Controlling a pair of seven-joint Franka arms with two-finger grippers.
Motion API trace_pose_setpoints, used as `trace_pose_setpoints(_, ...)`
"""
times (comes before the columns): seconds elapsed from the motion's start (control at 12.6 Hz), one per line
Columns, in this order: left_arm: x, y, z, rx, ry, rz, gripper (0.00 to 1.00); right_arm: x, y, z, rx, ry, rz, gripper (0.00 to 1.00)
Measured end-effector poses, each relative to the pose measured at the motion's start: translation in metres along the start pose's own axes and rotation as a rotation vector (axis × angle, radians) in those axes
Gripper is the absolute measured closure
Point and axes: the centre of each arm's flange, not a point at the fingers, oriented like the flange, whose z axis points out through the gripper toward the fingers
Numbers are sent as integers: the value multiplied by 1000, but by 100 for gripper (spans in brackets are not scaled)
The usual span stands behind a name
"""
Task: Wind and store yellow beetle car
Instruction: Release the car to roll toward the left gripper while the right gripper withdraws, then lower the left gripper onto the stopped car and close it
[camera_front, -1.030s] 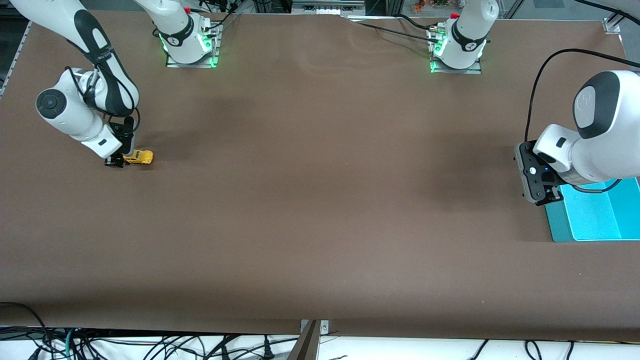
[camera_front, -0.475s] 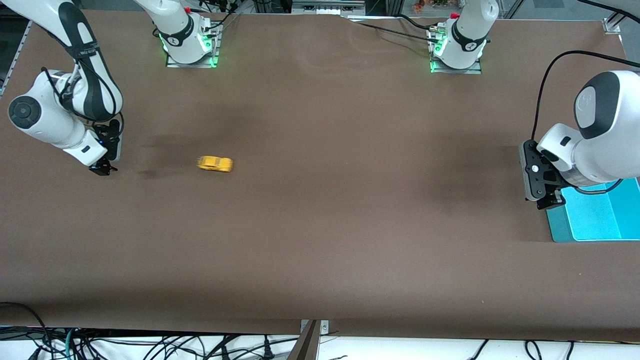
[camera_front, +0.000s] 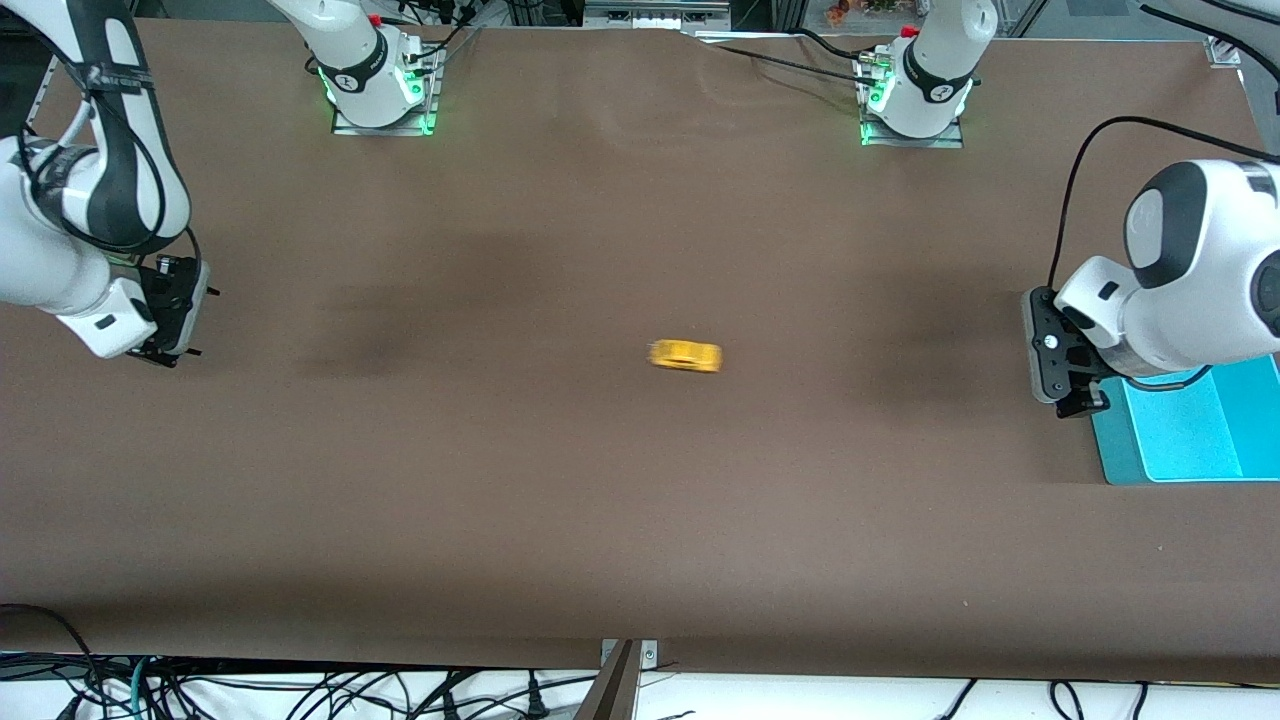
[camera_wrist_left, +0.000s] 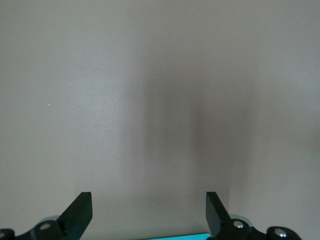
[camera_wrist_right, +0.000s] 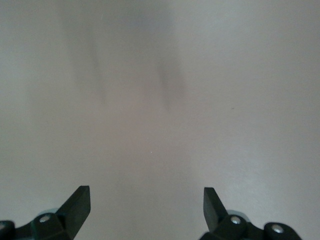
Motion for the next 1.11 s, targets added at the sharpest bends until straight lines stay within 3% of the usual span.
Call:
trace_pose_setpoints(0.55,-4,21,56,71,1,78,0,54,14,-121,-49,23,370,0)
trace_pose_setpoints(1.11,-82,53,111,182,0,131,0,86,-2,-180,-22,28,854,0)
